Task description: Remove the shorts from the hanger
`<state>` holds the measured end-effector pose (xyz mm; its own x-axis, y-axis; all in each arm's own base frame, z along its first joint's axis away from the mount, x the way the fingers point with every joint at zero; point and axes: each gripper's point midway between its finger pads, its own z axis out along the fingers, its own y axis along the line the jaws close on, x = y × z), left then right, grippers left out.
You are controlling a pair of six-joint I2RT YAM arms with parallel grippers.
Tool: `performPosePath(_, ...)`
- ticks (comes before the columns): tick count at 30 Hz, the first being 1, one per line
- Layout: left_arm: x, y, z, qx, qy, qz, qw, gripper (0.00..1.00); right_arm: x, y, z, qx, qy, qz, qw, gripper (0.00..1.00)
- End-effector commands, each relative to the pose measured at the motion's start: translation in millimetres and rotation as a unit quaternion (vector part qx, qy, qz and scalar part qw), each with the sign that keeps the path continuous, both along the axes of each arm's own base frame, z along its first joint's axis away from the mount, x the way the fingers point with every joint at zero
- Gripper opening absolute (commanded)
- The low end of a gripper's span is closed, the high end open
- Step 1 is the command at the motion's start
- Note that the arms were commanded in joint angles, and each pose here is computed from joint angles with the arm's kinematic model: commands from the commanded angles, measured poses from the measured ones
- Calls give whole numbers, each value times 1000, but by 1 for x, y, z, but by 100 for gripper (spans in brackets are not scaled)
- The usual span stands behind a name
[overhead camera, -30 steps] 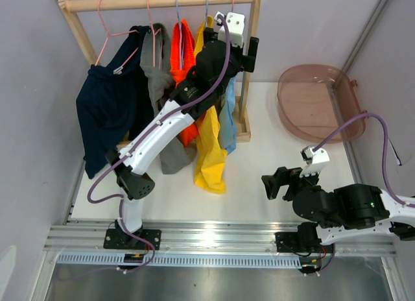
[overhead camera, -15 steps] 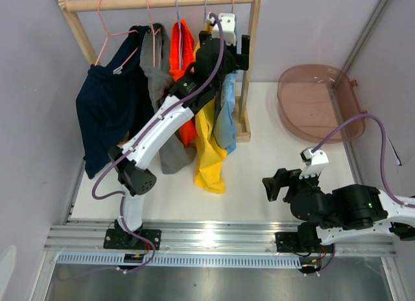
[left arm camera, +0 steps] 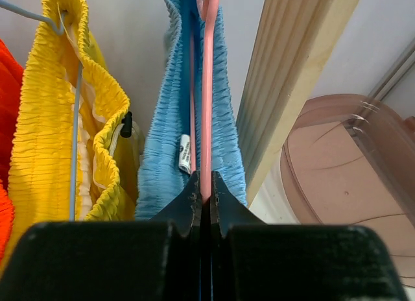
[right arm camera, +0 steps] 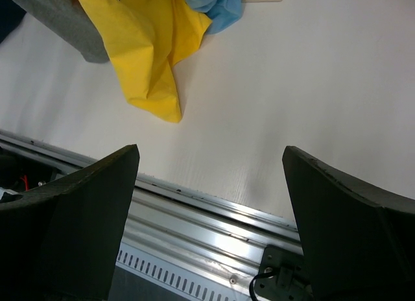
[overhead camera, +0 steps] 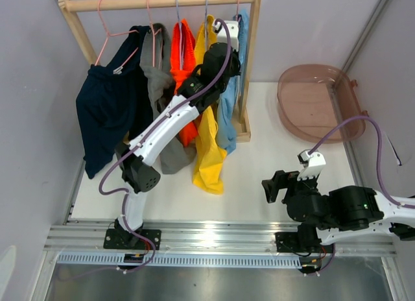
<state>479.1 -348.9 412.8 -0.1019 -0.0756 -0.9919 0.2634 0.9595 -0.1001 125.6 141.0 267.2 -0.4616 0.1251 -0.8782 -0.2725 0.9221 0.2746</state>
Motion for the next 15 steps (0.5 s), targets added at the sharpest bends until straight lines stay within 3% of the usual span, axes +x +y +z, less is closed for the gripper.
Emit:
performPosePath(1, -14, 16, 33, -20, -22, 11, 1000, 0, 2, 0, -1, 17, 2, -15, 1000, 99)
performPosePath(15, -98, 80, 175, -33, -146, 12, 989, 0, 6, 9, 11, 21, -23, -10, 999, 99)
